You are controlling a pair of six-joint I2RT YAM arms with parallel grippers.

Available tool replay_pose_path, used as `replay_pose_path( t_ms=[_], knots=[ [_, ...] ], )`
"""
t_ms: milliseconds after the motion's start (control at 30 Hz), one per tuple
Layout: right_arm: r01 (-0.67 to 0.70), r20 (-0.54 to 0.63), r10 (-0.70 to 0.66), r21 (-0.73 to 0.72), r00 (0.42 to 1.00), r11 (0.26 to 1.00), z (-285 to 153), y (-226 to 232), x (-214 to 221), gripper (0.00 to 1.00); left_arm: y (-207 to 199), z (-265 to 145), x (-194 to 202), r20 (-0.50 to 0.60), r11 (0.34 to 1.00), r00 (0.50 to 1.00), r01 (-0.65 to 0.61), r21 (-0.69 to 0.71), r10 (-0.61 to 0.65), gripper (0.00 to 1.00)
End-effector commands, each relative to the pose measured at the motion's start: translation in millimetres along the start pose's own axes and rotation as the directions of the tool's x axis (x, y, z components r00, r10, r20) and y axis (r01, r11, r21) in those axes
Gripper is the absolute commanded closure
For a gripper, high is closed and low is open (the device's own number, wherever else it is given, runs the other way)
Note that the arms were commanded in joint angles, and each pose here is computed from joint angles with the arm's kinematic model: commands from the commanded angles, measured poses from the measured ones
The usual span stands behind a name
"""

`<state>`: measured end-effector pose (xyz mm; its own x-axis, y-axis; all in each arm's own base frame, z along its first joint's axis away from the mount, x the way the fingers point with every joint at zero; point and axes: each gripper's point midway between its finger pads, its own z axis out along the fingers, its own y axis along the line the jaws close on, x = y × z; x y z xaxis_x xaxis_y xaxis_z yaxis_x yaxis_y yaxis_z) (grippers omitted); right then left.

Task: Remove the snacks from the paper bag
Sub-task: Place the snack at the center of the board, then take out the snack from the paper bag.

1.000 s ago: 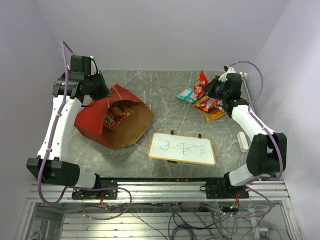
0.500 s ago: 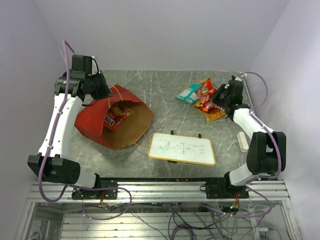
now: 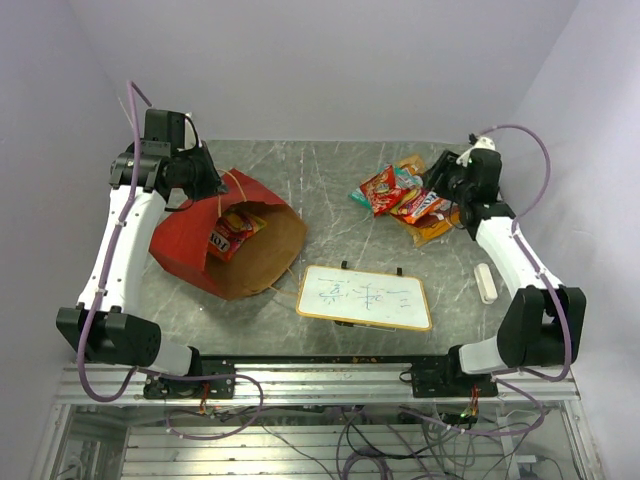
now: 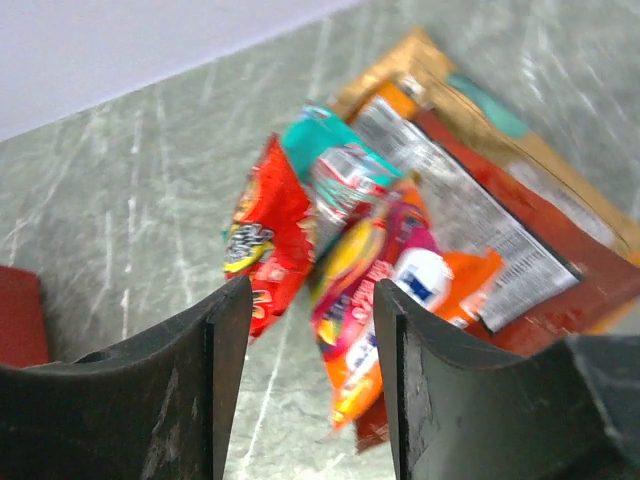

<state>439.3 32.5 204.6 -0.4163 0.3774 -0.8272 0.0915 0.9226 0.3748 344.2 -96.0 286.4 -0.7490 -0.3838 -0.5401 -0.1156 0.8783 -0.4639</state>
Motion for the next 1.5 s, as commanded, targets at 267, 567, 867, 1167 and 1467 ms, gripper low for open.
replay_pose_path(
  t_ms=[267, 567, 867, 1167, 1467],
  knots=[
    [0.548, 0.170, -0.581, -0.610, 0.796, 0.572, -30.4, 217.7, 81.9, 0.46, -9.5, -11.5, -10.3, 0.043, 0.999, 0.999, -0.016, 0.043, 0.014, 0.93],
    [0.733, 0.674, -0.611, -0.645, 0.415, -0.214, -120.5, 333.4, 212.6, 0.40, -6.7, -17.9, -6.7, 0.049, 0.999, 0.999, -0.008, 0.035, 0.006, 0.93],
    [0.789, 0.830, -0.526, -0.446, 0.186, -0.423, -102.2, 375.2, 267.2, 0.39, -4.0, -29.5, -1.3, 0.037, 1.000, 0.999, -0.009, 0.017, 0.008, 0.93],
    [0.790, 0.867, -0.499, -0.298, -0.010, -0.535, -50.8, 388.6, 313.7, 0.35, 1.5, -33.9, 12.0, -0.037, 0.999, 0.999, -0.031, -0.009, 0.031, 0.93],
    [0.802, 0.845, -0.491, -0.135, -0.214, -0.582, -0.8, 400.4, 334.7, 0.34, 1.2, -30.4, 13.8, -0.043, 0.999, 0.998, -0.046, 0.005, 0.046, 0.93]
  ],
)
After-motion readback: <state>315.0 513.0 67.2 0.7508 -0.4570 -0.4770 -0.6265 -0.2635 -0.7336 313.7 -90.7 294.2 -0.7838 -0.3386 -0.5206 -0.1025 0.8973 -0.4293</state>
